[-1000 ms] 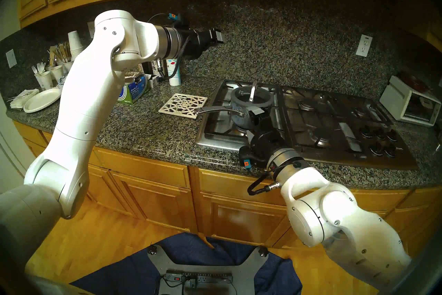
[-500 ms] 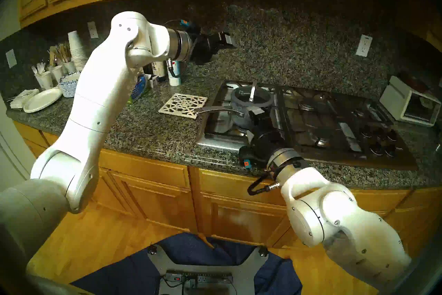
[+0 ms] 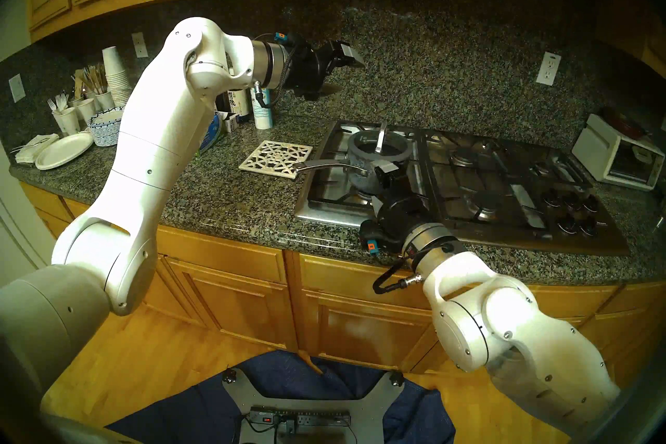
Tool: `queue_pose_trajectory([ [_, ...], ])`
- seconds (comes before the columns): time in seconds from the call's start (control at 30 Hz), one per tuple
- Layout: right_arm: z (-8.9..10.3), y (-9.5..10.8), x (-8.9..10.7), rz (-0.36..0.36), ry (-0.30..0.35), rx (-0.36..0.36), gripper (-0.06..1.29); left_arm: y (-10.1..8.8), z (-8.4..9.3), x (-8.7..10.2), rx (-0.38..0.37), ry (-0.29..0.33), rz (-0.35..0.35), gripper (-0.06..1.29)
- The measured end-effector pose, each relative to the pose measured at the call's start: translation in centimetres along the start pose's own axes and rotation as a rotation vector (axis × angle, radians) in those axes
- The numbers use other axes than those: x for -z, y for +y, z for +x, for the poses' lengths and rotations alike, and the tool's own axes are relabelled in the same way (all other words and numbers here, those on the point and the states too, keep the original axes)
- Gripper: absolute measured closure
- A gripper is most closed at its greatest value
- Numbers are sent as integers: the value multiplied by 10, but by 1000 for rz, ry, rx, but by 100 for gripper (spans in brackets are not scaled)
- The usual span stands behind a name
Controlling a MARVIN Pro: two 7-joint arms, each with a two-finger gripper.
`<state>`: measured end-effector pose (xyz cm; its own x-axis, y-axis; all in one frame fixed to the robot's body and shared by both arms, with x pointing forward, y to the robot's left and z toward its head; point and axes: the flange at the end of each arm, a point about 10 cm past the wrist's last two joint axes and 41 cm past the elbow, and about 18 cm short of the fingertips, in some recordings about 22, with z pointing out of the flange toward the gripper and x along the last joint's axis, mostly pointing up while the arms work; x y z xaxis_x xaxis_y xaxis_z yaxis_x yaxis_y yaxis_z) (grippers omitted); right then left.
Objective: Pick up the pot, put it on the stove, take off the pot lid
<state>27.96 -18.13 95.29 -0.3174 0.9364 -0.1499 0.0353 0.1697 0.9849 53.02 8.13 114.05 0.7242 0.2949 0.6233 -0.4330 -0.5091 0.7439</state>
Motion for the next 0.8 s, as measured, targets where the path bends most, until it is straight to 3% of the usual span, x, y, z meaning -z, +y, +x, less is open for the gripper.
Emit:
queue_pose_trajectory([
  [0.43, 0, 0, 0, 0, 0, 0, 1, -6, -5, -1, 99, -67, 16, 0],
  [0.8, 0, 0, 0, 0, 0, 0, 1, -8, -11, -3, 193, -143, -18, 0],
])
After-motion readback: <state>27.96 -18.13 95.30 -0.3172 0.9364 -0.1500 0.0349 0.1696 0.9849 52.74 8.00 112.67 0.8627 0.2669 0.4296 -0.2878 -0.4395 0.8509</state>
